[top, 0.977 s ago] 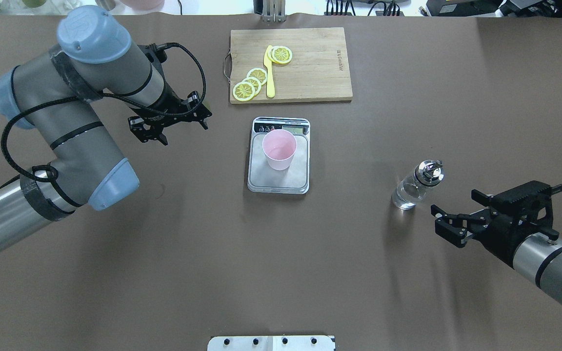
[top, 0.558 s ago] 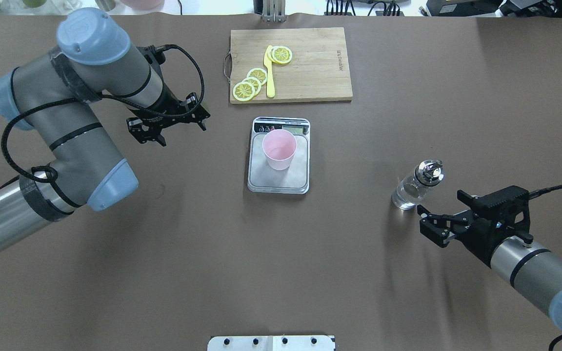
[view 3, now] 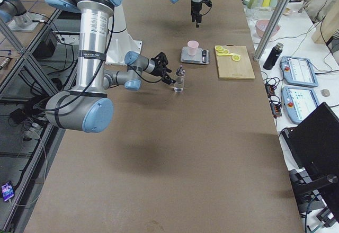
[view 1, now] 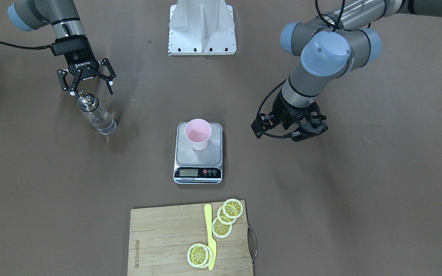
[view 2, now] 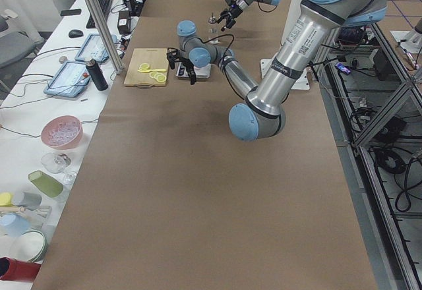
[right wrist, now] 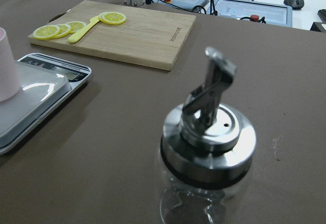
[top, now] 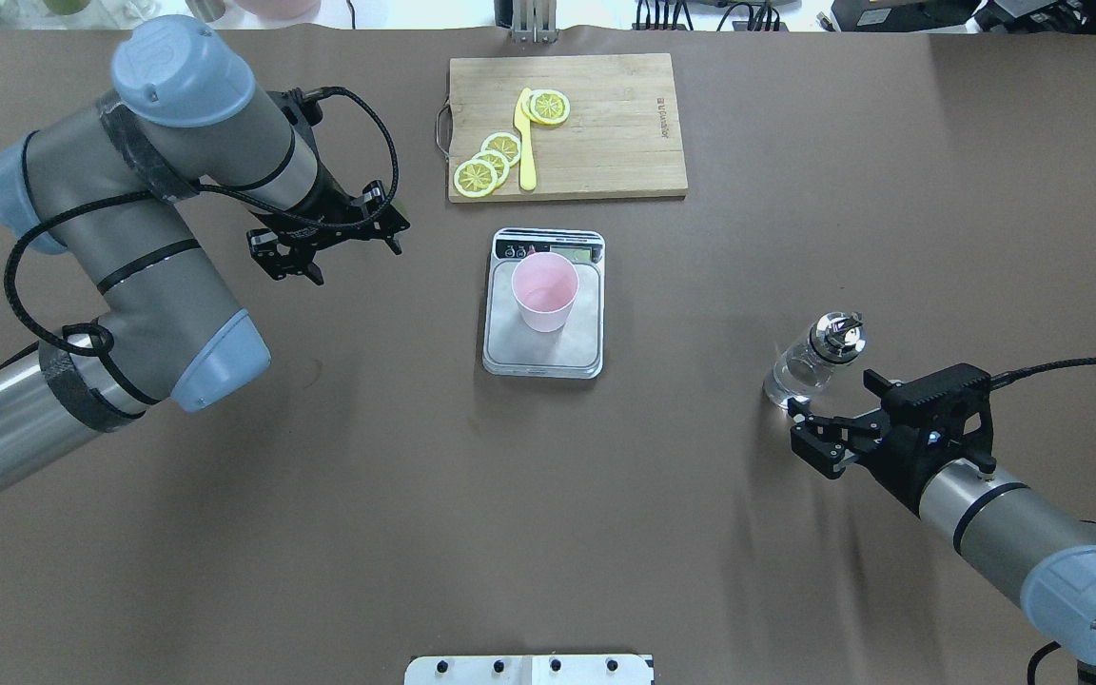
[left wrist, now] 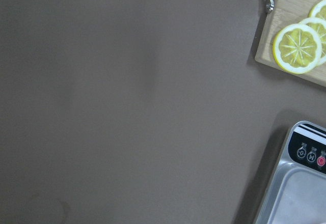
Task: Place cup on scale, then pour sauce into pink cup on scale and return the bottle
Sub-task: 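Lower the right gripper onto the sauce bottle and grasp its neck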
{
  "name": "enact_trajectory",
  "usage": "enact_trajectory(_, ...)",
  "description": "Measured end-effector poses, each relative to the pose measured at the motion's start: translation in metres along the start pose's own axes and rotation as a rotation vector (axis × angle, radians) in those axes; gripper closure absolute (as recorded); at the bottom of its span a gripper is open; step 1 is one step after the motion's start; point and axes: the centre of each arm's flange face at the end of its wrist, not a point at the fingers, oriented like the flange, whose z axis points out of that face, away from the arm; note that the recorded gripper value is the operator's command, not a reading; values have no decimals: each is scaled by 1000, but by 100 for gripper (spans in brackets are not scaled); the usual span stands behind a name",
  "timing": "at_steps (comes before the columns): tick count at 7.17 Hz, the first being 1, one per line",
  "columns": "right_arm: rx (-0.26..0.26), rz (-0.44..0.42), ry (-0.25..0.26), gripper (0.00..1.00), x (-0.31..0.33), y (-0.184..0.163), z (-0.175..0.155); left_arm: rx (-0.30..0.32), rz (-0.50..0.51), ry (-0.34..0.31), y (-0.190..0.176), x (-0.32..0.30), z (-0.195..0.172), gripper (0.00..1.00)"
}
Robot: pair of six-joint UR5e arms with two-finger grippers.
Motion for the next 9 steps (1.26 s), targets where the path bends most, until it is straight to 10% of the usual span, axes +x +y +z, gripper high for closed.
enact_trajectory(9,120,-15,2,0,-3,-14,34,36,41,-6,-12,-4,-6,1)
